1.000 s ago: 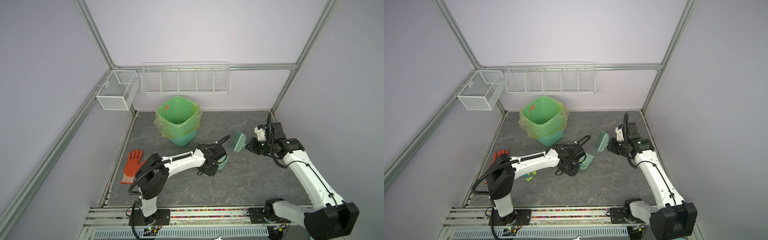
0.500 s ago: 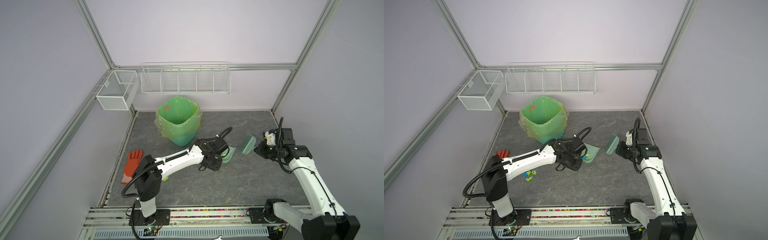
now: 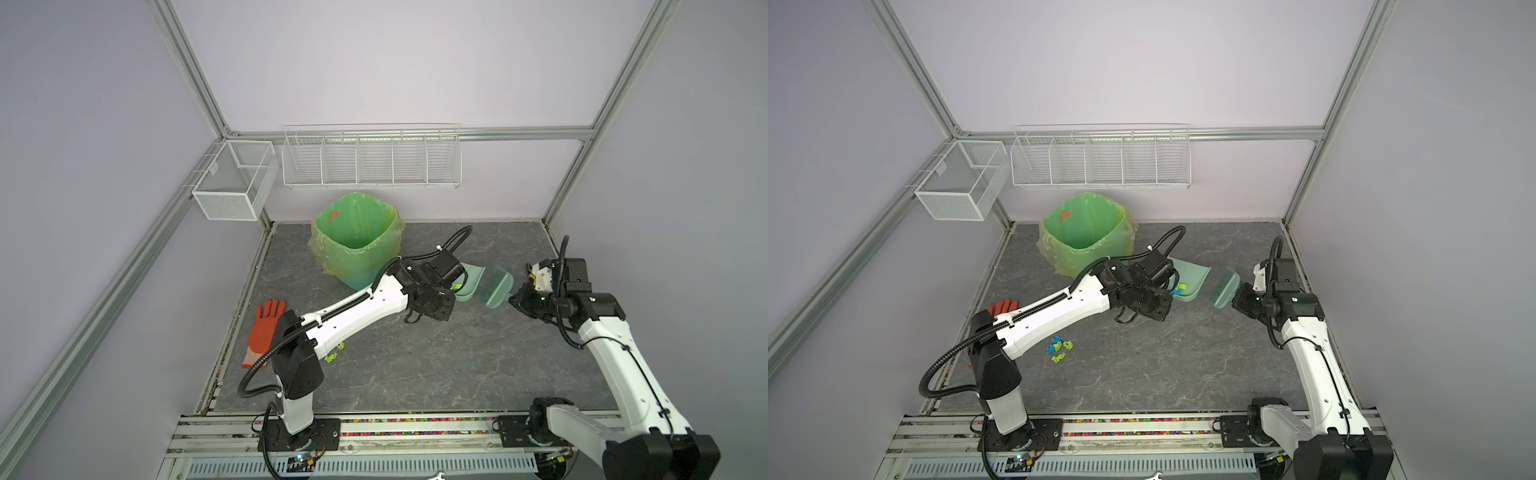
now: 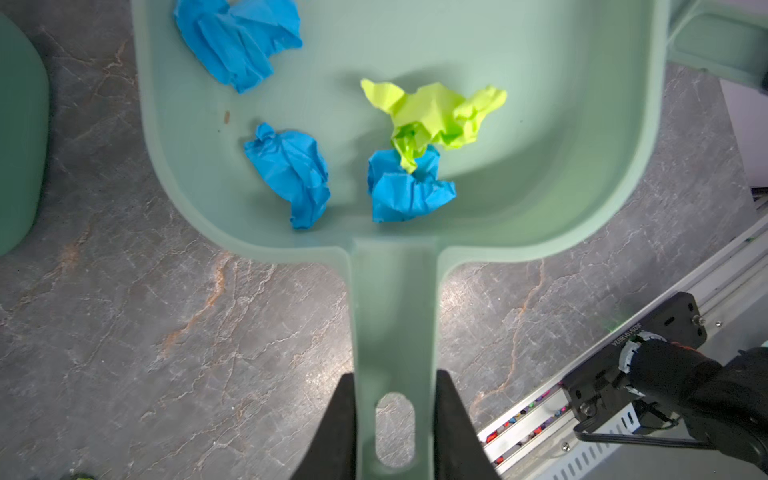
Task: Sweep away the paper scraps from the table
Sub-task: 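Lift the loaded dustpan toward the green bin while the right gripper withdraws the brush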
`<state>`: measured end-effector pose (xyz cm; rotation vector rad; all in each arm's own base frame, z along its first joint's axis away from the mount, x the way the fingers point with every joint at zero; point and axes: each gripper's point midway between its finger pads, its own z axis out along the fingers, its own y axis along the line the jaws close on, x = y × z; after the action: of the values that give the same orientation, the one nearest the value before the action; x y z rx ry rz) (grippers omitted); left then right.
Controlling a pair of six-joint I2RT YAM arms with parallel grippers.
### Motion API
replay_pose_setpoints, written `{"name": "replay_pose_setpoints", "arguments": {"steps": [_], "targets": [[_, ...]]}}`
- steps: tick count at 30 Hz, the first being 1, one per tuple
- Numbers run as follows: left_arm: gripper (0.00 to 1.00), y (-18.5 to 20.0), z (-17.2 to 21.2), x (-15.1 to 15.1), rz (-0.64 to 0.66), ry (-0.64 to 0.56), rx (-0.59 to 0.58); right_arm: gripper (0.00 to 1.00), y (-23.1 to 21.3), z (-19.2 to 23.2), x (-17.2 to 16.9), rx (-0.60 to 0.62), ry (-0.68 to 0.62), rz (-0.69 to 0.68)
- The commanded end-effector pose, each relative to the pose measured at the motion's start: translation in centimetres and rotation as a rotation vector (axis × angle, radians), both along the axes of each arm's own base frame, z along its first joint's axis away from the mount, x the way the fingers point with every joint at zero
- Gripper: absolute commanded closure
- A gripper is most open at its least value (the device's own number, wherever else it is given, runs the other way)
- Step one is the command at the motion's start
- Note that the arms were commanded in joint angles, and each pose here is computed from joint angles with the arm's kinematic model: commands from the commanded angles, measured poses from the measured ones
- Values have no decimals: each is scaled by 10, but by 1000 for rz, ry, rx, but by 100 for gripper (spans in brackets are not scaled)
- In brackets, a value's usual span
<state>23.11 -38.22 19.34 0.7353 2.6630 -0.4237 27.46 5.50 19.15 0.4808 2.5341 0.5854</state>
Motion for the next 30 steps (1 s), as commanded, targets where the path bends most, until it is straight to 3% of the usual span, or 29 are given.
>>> {"name": "replay_pose_setpoints", "arguments": {"steps": [1,22,30], "targets": [[100,12,-2,5,9,3,58,93,-2,-3,1,1,-14,-15],[100,31,64,30,79,-47,16,92,9,-17,-3,67,9,10],[100,29,105,26,66,-70,-85,92,9,-14,-3,62,3,15]]}}
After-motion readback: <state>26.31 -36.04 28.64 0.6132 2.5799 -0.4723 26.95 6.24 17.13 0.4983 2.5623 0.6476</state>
